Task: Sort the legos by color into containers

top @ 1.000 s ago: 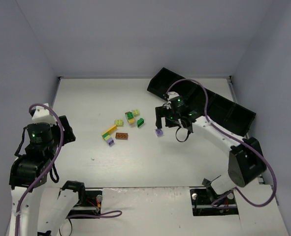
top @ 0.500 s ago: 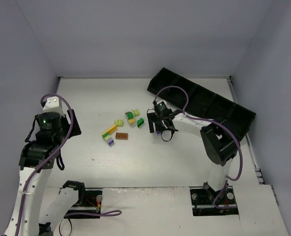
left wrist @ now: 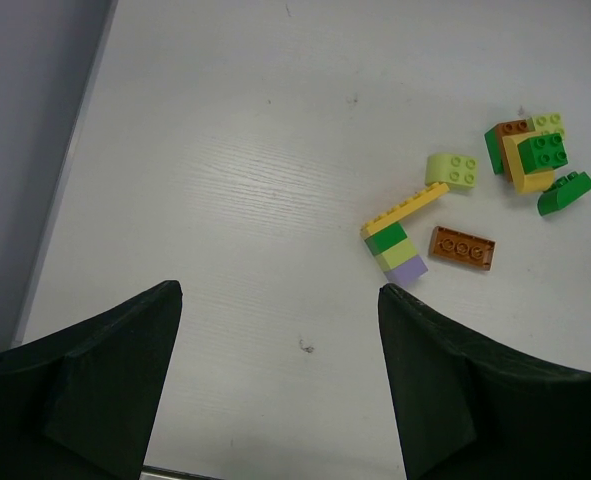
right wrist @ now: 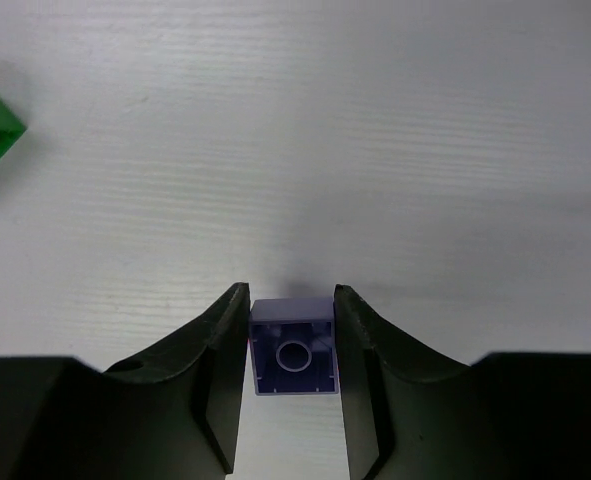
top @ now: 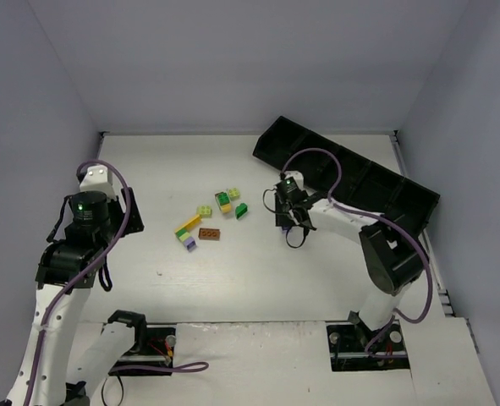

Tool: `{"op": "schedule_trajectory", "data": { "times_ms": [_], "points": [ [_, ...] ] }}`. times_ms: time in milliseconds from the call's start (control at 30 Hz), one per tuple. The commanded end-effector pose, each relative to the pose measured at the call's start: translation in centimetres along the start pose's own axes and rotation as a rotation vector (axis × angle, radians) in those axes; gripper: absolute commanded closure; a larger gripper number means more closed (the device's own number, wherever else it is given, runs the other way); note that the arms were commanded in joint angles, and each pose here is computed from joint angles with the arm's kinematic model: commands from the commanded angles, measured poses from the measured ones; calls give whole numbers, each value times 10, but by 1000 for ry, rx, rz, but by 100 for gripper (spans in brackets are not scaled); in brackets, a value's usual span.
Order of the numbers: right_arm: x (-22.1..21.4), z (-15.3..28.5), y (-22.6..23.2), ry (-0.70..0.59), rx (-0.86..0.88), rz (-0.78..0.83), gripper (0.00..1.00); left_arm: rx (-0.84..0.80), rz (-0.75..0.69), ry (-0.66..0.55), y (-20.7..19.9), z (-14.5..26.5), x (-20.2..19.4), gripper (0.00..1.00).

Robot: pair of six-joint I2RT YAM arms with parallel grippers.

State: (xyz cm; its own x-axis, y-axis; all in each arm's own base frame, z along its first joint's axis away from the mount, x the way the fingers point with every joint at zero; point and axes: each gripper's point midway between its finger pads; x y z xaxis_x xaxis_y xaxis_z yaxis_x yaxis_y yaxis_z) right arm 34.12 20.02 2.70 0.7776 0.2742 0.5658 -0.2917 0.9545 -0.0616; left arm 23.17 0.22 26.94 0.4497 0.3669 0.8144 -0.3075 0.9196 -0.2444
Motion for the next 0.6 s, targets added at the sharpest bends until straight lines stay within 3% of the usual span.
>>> {"op": "schedule_trajectory", "data": {
  "times_ms": [0,300,433,567],
  "points": [
    [45,44,-60,-168,-162,-184,100,-39,-9,-53,-10,0,15,27],
    [49,125,-240,-320,-546,-527,100,-90,-15,-27,-18,10,2,27],
    [20,142,-316,-282,-710,-638,100,-130,-20,-12,-23,15,-7,27],
    [-3,137,-357,-217,-798,-706,100,-135,-19,0,-22,18,-13,27]
  ]
}}
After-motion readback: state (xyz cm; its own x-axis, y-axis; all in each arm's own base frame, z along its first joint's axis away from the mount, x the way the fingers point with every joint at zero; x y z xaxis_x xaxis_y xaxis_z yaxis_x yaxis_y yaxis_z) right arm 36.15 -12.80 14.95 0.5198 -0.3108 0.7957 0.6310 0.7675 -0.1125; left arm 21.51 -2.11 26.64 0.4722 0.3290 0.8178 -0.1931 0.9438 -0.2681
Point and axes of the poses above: each gripper's point midway between its finger pads, its own z axis back along the fingers, its own y axis along the line the jaws close on, x = y × z, and after that the axes turned 13 degrees about z, right-handed
